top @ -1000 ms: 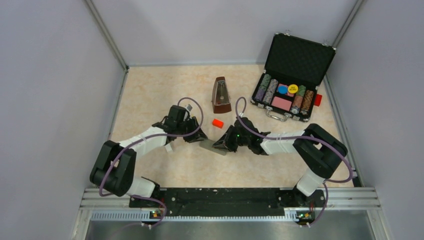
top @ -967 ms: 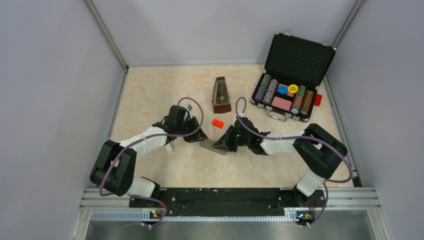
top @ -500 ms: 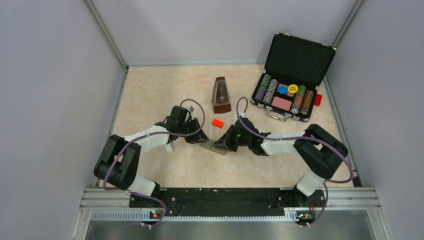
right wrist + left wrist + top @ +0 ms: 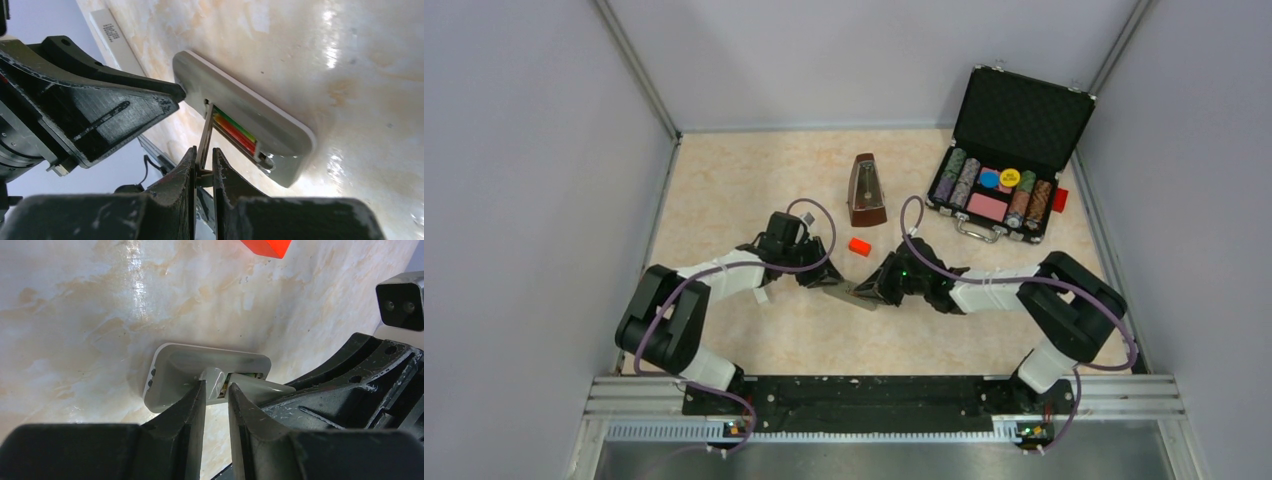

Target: Load the batteries into the remote control

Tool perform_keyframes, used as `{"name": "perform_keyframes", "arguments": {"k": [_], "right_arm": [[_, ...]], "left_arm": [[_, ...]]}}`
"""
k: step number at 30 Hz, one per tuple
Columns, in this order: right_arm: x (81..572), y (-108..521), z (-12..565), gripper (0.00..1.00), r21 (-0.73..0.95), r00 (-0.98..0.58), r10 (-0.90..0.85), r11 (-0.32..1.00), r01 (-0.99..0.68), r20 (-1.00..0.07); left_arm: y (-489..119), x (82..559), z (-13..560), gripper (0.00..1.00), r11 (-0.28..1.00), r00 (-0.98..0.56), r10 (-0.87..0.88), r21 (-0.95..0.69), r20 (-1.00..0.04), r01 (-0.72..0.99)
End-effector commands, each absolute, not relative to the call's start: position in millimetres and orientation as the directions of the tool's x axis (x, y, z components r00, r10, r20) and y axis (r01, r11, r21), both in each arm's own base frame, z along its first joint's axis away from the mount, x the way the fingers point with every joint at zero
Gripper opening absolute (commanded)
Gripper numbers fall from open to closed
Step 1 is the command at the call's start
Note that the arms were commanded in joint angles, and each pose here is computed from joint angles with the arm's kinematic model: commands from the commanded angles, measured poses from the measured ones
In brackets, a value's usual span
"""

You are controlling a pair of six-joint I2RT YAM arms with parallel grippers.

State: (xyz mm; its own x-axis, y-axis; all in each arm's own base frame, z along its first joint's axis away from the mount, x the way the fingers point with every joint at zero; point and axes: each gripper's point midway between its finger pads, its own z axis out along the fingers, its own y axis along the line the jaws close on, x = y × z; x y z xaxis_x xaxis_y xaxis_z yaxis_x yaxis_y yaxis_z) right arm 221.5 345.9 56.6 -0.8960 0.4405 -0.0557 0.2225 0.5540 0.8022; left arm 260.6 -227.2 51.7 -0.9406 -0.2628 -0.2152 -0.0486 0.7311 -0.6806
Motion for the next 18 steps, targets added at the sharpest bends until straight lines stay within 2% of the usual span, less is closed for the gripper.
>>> {"name": "perform_keyframes", "arguments": {"k": [1, 18], "right_arm": [[219.1, 340.1, 63.9, 0.00, 0.806, -0.885, 0.460, 0.549, 0.221, -0.071], [228.2, 356.1, 71.7, 0.00, 0.861, -0.883, 0.466, 0.472, 0.191, -0.060]], "left_arm": [[-232.1, 265.9, 54.5, 0.28, 0.711, -0.938, -0.263, -0.703, -0.225, -0.031], [-231.9, 262.8, 46.5, 0.25, 0.715, -0.944, -0.260, -0.698, -0.201, -0.048]]}}
